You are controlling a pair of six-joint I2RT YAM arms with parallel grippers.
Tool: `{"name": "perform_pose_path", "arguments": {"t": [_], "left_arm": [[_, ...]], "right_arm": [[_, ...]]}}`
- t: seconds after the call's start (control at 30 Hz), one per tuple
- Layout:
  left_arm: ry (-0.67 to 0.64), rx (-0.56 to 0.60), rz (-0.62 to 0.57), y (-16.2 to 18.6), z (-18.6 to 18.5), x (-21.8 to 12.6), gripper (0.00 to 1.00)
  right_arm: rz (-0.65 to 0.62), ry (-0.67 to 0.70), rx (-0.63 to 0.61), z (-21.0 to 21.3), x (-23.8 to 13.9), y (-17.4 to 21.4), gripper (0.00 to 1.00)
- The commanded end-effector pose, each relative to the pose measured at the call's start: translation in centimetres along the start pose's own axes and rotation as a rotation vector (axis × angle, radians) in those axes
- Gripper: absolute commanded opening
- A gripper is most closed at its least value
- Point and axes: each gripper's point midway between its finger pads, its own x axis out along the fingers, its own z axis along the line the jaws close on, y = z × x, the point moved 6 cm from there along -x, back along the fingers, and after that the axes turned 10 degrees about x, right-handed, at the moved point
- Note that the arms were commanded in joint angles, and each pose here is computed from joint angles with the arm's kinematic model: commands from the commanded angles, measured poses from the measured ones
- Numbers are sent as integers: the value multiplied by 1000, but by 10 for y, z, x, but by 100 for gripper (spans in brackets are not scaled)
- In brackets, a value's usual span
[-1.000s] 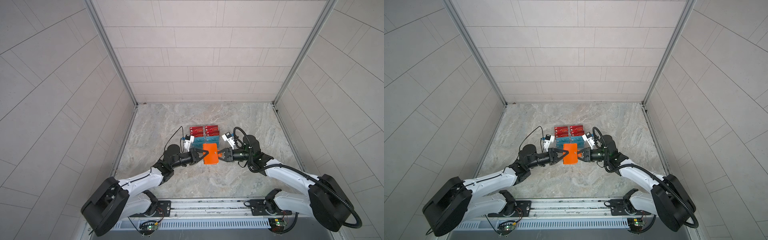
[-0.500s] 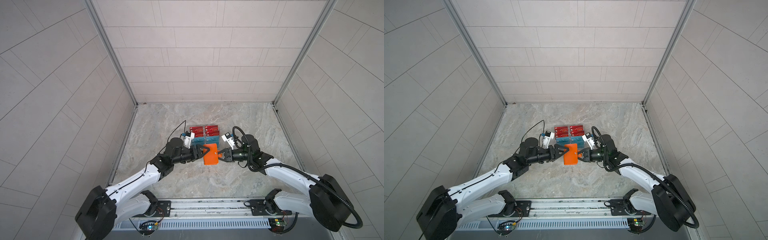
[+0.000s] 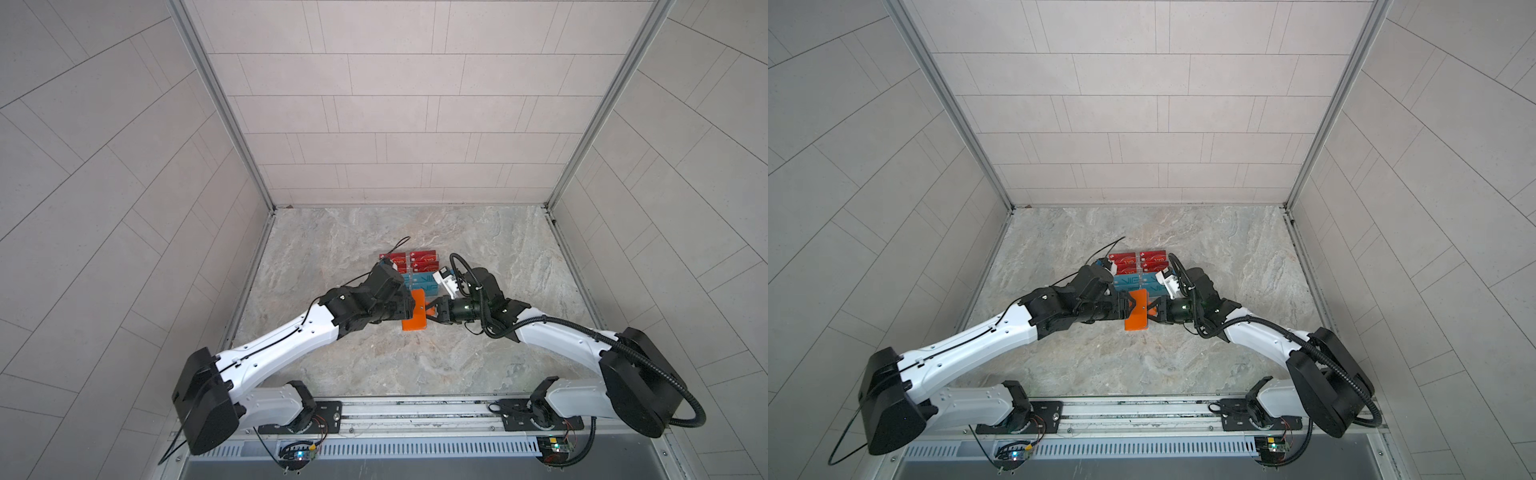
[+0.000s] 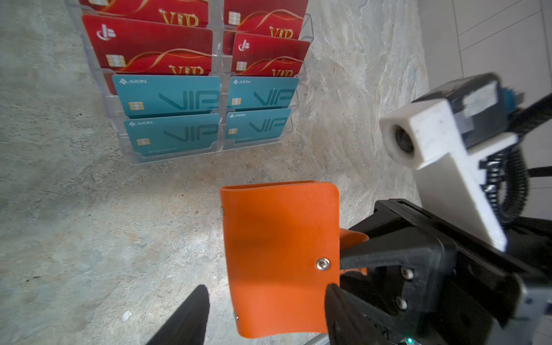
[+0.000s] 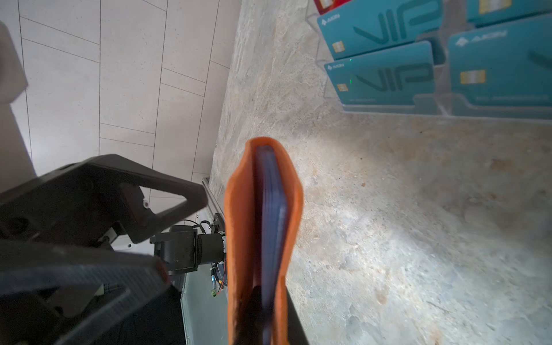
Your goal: Put the credit cards into the card holder
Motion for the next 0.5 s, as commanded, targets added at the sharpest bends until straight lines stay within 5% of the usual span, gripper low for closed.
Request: {"name": "perform_pose_path", "arguments": {"t": [0.0, 0.47], "left_arm": [[-45, 47, -25, -9, -11, 0, 68], [-132, 63, 9, -9, -10, 23, 67]], "right_arm": [[-60, 27, -49, 12, -3, -6, 0], [-42, 87, -79, 11, 7, 3, 0]]}}
